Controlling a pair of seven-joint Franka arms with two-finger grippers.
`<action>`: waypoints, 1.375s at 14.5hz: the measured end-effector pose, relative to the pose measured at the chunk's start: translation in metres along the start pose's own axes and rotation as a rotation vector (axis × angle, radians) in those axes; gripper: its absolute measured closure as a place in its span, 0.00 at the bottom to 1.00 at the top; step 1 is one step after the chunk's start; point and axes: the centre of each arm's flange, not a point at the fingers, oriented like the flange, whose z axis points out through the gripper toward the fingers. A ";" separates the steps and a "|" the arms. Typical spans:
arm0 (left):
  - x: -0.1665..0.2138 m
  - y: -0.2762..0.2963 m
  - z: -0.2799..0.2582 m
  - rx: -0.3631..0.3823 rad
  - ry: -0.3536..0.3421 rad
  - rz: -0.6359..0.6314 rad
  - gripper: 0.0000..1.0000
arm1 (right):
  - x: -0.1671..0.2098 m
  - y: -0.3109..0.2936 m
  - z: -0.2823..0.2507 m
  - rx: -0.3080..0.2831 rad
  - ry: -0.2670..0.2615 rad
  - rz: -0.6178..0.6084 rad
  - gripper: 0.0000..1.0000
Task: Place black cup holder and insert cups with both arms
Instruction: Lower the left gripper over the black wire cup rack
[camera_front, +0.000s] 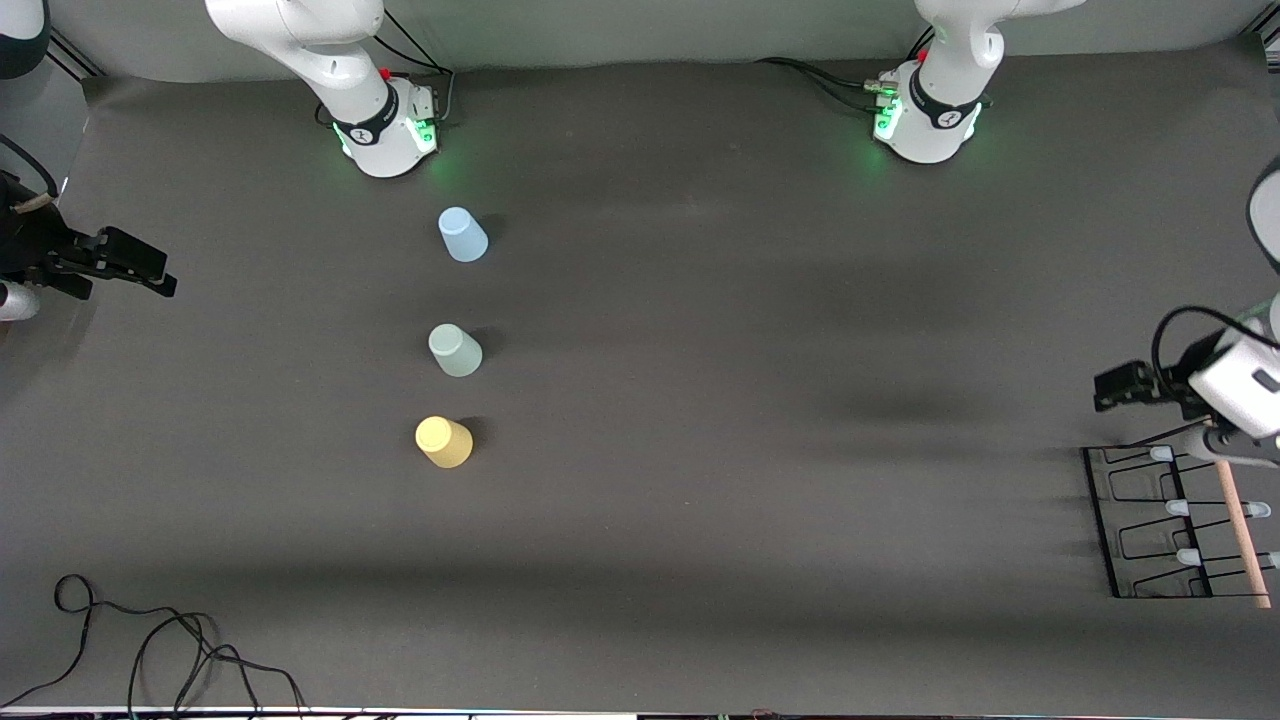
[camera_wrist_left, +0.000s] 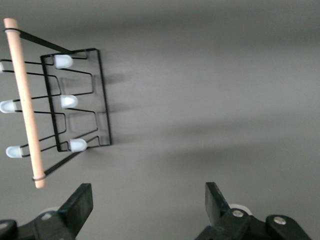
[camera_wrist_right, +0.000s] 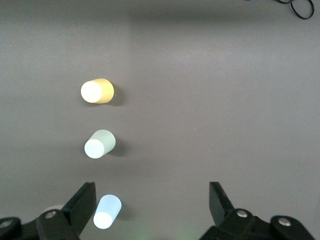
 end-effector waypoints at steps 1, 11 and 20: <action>0.004 -0.013 0.013 0.002 0.007 -0.018 0.00 | 0.000 0.000 0.000 0.000 0.000 0.000 0.00; 0.007 -0.152 0.104 0.059 0.030 -0.048 0.13 | 0.000 0.006 0.001 0.001 -0.004 0.012 0.00; 0.023 -0.172 0.151 0.079 0.093 -0.028 0.73 | 0.001 0.007 0.006 0.001 -0.021 0.012 0.00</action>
